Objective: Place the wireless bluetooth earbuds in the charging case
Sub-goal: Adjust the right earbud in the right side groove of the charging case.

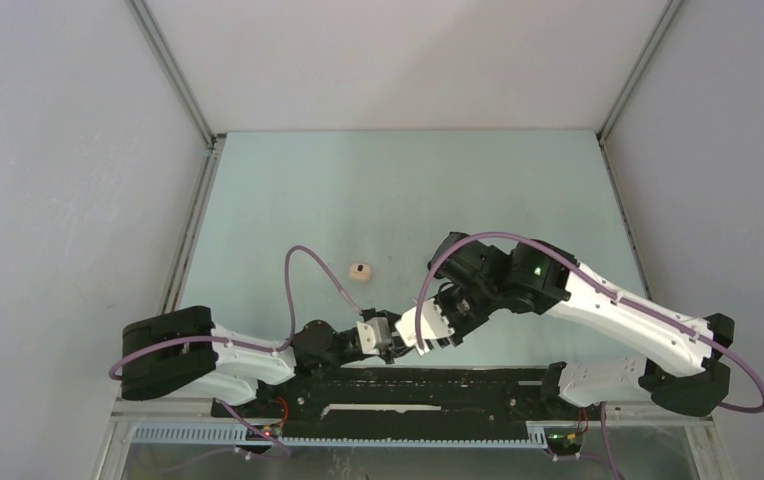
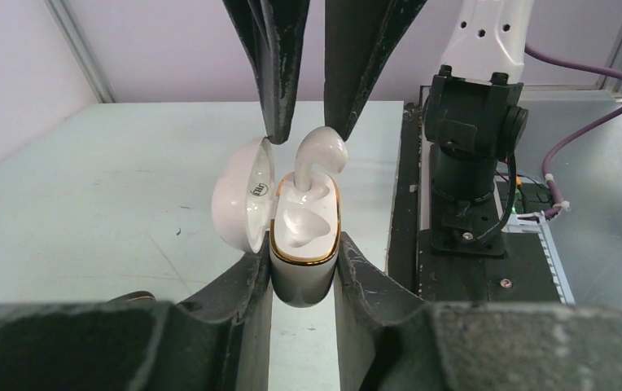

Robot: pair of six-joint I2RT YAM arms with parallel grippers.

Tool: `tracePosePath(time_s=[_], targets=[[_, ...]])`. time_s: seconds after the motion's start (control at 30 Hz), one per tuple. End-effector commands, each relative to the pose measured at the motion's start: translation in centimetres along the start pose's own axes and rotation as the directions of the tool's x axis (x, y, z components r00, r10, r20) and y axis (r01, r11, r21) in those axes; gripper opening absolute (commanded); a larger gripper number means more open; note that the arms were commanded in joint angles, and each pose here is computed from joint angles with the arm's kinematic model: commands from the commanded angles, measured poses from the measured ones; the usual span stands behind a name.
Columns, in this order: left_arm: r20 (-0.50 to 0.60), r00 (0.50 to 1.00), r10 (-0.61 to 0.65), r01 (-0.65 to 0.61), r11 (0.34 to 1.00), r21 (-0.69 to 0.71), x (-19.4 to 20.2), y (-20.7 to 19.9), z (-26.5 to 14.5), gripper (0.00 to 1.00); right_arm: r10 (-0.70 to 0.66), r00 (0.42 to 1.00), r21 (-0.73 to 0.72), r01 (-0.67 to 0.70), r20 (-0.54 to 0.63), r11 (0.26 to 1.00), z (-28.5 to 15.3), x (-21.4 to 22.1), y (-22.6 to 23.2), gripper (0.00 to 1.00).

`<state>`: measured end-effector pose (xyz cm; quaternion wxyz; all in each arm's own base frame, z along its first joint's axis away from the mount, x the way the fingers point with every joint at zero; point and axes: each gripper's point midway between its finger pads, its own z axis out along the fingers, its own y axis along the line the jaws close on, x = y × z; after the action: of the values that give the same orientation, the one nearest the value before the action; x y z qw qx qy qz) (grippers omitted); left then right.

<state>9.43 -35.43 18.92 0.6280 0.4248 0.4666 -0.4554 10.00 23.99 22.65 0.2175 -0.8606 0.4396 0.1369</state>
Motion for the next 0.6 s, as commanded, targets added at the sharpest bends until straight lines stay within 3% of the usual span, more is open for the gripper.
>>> tracePosePath(time_s=[0.0,0.33,0.57], targets=[[0.089,0.996,-0.001,0.0,1.0,0.01,-2.9,0.0,0.8,0.0,0.066,0.995,0.083,-0.072,0.072,0.994,-0.6,-1.5,-2.2,0.3],[0.088,0.996,0.001,-0.001,1.0,0.001,-2.8,0.1,0.8,0.0,0.16,0.982,0.158,-0.175,0.105,0.972,-0.7,-1.9,-4.1,0.48],[0.092,0.996,0.002,-0.002,1.0,0.001,-2.9,0.1,0.8,0.0,0.188,0.978,0.192,-0.203,0.094,0.96,-0.4,-1.6,-5.1,0.52]])
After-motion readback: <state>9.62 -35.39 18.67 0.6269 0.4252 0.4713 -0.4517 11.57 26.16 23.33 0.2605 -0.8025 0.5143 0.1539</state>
